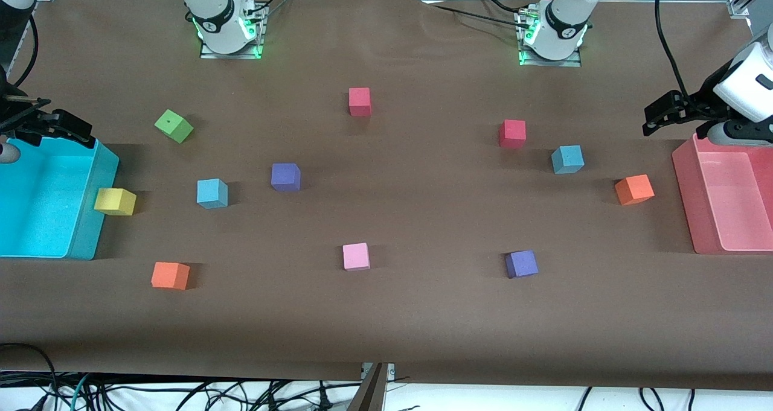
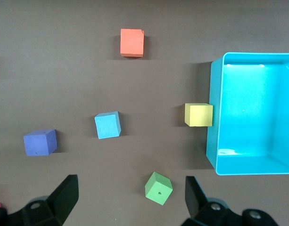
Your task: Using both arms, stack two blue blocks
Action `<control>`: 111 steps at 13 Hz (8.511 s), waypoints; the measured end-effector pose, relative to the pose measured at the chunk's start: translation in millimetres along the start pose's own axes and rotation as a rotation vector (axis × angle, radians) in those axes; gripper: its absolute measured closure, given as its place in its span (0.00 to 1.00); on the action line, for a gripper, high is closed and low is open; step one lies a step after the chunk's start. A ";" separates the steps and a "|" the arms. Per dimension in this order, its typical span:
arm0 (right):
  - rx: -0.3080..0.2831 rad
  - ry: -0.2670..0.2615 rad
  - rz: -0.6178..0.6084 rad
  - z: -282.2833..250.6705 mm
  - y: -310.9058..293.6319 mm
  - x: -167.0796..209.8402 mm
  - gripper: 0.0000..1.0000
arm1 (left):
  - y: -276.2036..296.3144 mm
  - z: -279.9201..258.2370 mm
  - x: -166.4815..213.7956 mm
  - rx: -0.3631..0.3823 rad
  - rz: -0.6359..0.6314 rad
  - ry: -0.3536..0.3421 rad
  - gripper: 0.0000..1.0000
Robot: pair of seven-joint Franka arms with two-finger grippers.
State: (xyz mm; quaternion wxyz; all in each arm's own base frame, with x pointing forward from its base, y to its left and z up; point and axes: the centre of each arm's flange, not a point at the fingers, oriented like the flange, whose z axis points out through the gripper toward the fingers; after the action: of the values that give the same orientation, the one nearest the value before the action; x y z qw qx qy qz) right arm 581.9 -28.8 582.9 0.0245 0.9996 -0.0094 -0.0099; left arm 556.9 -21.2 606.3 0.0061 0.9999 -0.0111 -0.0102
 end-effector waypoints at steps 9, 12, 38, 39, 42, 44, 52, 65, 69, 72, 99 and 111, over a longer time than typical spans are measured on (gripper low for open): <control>0.000 0.000 0.000 0.4 0.0 0.0 0.00 | -1.7 -0.2 -0.1 0.000 -0.003 0.000 0.00; 0.000 0.000 0.000 0.4 0.0 0.0 0.00 | -1.9 0.0 -0.5 0.000 -0.003 -0.003 0.00; 0.000 -0.003 0.000 1.4 -0.3 -0.1 0.00 | -8.5 0.1 -0.8 0.000 -0.017 -0.006 0.00; 0.000 -0.003 0.000 1.4 -0.3 -0.1 0.00 | -8.5 0.1 -0.8 0.000 -0.017 -0.006 0.00; 0.000 -0.003 -0.001 1.4 -0.4 -0.1 0.00 | -8.5 0.1 -0.8 0.000 -0.017 -0.006 0.00; 0.000 -0.003 -0.001 1.5 -0.5 -0.1 0.00 | -8.5 0.1 -0.8 0.000 -0.017 -0.006 0.00; -0.002 -0.090 -0.080 51.4 -44.9 16.2 0.00 | -9.5 0.0 -0.8 0.000 -0.018 -0.005 0.00; 0.000 -0.166 -0.147 281.0 -115.6 50.9 0.00 | -16.9 -0.4 -0.8 -0.001 -0.032 -0.005 0.00; 0.002 -0.147 -0.113 321.3 -102.1 34.1 0.00 | -16.7 -0.3 -0.8 -0.001 -0.031 -0.005 0.00; 0.011 -0.149 -0.075 330.6 -96.8 29.0 0.00 | -16.8 -0.4 -0.8 -0.001 -0.032 -0.005 0.00; -0.001 -0.220 0.006 353.2 -112.0 27.8 0.44 | -23.4 -0.4 -0.9 -0.001 -0.044 -0.005 0.00; 0.024 -0.205 0.021 205.6 -309.6 37.2 0.48 | -23.1 -0.4 -1.0 -0.001 -0.043 -0.005 0.00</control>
State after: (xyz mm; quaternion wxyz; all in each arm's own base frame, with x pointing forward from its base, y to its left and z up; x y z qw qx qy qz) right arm 620.6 269.6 361.6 0.0113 0.9934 -0.0226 -0.1118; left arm 556.4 1.9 606.4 0.0063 0.9998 0.0104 -0.0129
